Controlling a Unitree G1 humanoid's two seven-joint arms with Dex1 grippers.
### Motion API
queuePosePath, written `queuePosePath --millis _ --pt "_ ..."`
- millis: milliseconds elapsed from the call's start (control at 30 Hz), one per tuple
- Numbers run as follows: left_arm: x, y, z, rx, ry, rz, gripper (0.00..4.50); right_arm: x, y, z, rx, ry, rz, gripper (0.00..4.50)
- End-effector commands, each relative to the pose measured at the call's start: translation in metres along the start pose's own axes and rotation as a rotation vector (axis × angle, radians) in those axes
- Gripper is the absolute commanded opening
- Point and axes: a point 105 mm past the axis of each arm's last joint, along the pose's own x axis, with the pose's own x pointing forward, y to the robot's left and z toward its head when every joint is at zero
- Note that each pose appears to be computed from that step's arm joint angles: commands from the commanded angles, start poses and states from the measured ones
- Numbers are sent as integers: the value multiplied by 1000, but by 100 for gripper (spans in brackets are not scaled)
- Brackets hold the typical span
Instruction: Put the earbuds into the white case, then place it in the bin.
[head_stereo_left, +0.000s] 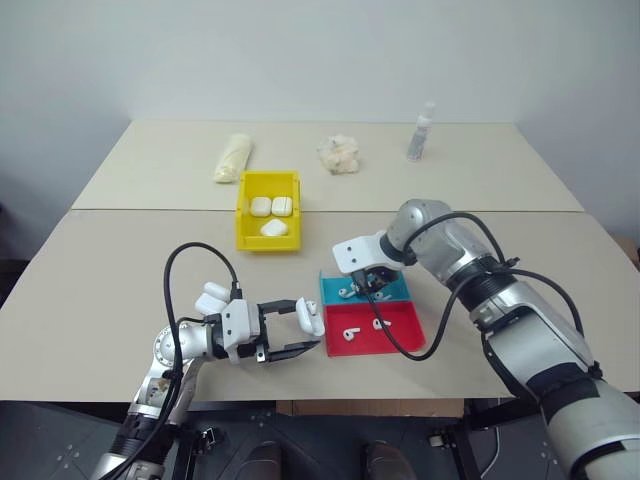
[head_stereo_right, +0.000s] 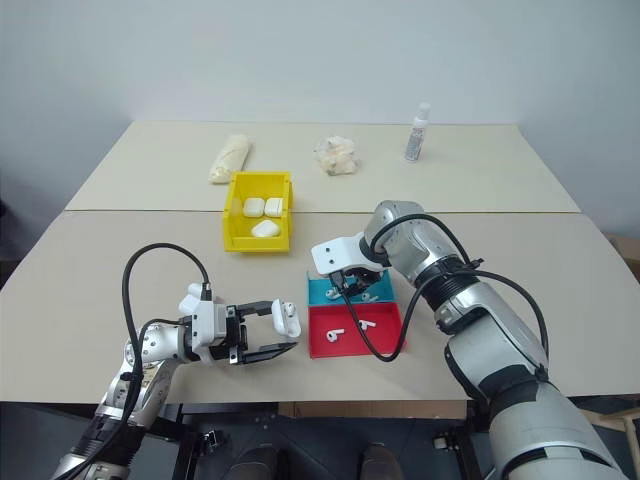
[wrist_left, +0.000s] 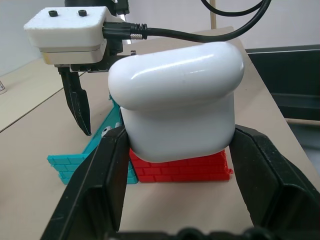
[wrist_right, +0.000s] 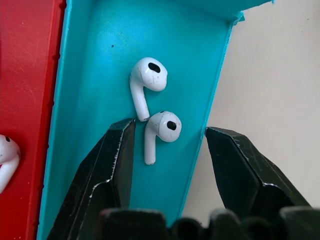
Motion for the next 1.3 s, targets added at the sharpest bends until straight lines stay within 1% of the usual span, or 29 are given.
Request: queuePosePath --millis 33,67,167,567,667,700,1067,1133,1300 --pt "1 3 9 36 -18 0 274 -4 -2 3 -19 -15 -10 262" --pt "1 3 9 36 -18 -1 274 -4 -1 3 -21 -19 -7 262" --pt "1 3 9 38 -18 -3 274 -3 1 3 -24 -14 1 206" --pt "1 4 10 45 -18 -4 274 -2 4 1 -28 -8 5 206" --pt "1 3 10 44 -13 -7 274 -2 5 0 -35 -5 8 148" --pt "0 3 9 43 -7 -9 274 -2 5 0 -36 -4 6 120" --pt "0 5 9 38 -1 -6 274 1 6 -1 -35 6 6 120" --pt "0 5 9 37 -3 -7 274 1 7 -1 -29 3 9 86" --pt "0 6 9 37 -3 -9 274 0 8 0 -23 -1 4 86"
